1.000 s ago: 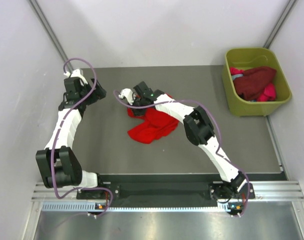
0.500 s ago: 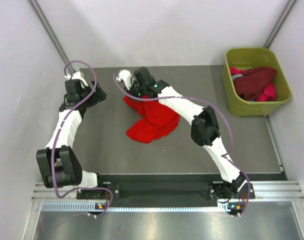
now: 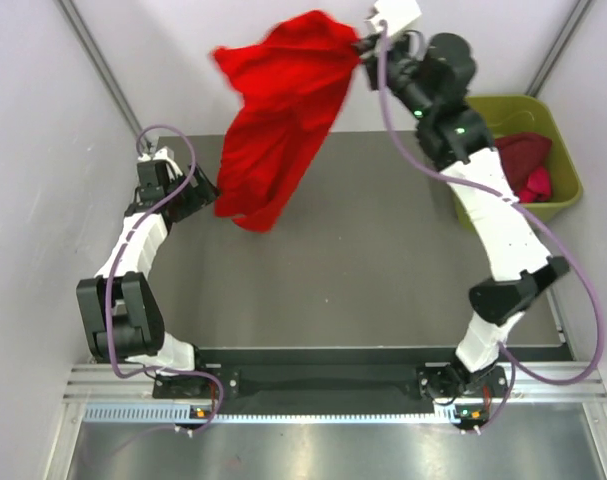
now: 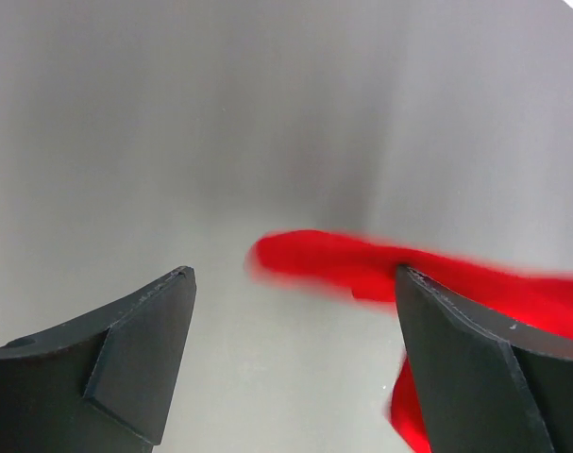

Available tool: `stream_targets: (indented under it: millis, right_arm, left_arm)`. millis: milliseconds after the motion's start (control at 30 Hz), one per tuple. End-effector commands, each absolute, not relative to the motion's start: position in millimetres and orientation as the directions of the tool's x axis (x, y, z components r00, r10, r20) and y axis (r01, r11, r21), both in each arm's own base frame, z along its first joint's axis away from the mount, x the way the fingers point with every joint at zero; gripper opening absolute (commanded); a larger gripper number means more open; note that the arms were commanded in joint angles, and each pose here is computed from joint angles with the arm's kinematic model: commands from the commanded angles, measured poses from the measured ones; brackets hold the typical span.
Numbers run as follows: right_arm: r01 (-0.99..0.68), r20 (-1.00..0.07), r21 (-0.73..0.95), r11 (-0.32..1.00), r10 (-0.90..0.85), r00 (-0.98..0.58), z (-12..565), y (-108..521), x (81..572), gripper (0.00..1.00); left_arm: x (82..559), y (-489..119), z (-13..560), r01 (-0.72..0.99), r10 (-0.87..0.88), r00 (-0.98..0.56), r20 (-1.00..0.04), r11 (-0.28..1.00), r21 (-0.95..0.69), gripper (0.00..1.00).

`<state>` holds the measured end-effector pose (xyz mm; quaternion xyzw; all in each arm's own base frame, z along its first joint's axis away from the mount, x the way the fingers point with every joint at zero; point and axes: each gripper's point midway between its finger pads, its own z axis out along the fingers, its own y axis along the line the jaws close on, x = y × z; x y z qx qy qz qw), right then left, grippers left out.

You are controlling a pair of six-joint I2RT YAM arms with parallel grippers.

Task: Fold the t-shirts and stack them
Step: Flatten the tshirt out

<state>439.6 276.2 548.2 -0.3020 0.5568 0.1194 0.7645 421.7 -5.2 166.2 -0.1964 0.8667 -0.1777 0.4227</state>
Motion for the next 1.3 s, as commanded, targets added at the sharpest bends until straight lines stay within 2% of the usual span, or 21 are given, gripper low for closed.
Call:
stream_targets:
  millis: [0,33,100,133,167,233,267,367,467,533,600,733,933,1267]
  right_arm:
    - [-0.425,-0.944,-0.317,0.848,-0.325,0.057,432.0,209.6,496.6,0.0]
    - [-0.439,-0.934,-0.298,0.848,-0.354,-0.049,383.7,196.7,496.8,0.0]
    - [-0.449,-0.898,-0.29,0.845,-0.403,-0.178,325.3,168.6,496.9,0.0]
    - [-0.469,-0.852,-0.274,0.839,-0.438,-0.286,270.5,158.6,488.0,0.0]
    - [-0.478,-0.824,-0.265,0.838,-0.454,-0.34,243.6,150.6,481.7,0.18]
    - [-0.536,-0.755,-0.252,0.805,-0.511,-0.412,194.9,149.6,458.8,0.38]
    - [-0.553,-0.755,-0.234,0.8,-0.508,-0.415,190.0,155.7,453.6,0.43]
    - [-0.565,-0.805,-0.225,0.794,-0.478,-0.351,217.3,180.4,453.8,0.47]
    - [-0.628,-0.845,-0.23,0.743,-0.473,-0.25,254.4,212.3,456.5,0.48]
    - [-0.696,-0.834,-0.198,0.69,-0.492,-0.25,251.2,227.8,447.8,0.48]
    - [-0.755,-0.816,-0.144,0.64,-0.508,-0.275,233.7,243.7,432.4,0.47]
    - [-0.792,-0.767,-0.097,0.602,-0.553,-0.326,184.3,257.6,406.8,0.42]
    - [-0.796,-0.671,-0.154,0.585,-0.653,-0.351,134.5,240.1,392.7,0.4]
    - [-0.741,-0.568,-0.284,0.609,-0.729,-0.382,101.3,200.2,398.2,0.41]
  left_arm:
    - [438.8,-11.1,197.4,-0.117,-0.493,-0.509,-0.705,0.852,-0.511,0.9]
    - [438.2,-13.2,197.9,-0.11,-0.49,-0.513,-0.705,0.852,-0.512,0.9]
    - [437.8,-15.8,198.8,-0.1,-0.486,-0.516,-0.705,0.852,-0.514,0.9]
    - [438.0,-17.2,199.5,-0.093,-0.485,-0.516,-0.706,0.851,-0.516,0.9]
    - [437.8,-17.7,200.8,-0.089,-0.484,-0.514,-0.708,0.851,-0.518,0.9]
    - [437.5,-18.5,202.1,-0.083,-0.483,-0.513,-0.71,0.85,-0.52,0.9]
    - [437.1,-18.1,202.5,-0.082,-0.483,-0.513,-0.71,0.851,-0.519,0.9]
    - [436.2,-20.5,203.5,-0.065,-0.47,-0.517,-0.715,0.855,-0.514,0.91]
    - [433.7,-28.7,198.7,-0.04,-0.443,-0.542,-0.714,0.862,-0.505,0.91]
    - [431.6,-34.4,189.8,-0.04,-0.394,-0.564,-0.726,0.891,-0.452,0.95]
    - [422.7,-40.3,167.6,-0.044,-0.331,-0.625,-0.707,0.919,-0.392,0.98]
    - [415.2,-41.4,126.2,-0.083,-0.299,-0.737,-0.606,0.93,-0.358,0.99]
    - [428.4,-44.7,120.8,-0.065,-0.295,-0.736,-0.609,0.927,-0.37,0.95]
    - [448.4,-47.5,93.4,-0.09,-0.311,-0.774,-0.552,0.916,-0.39,0.96]
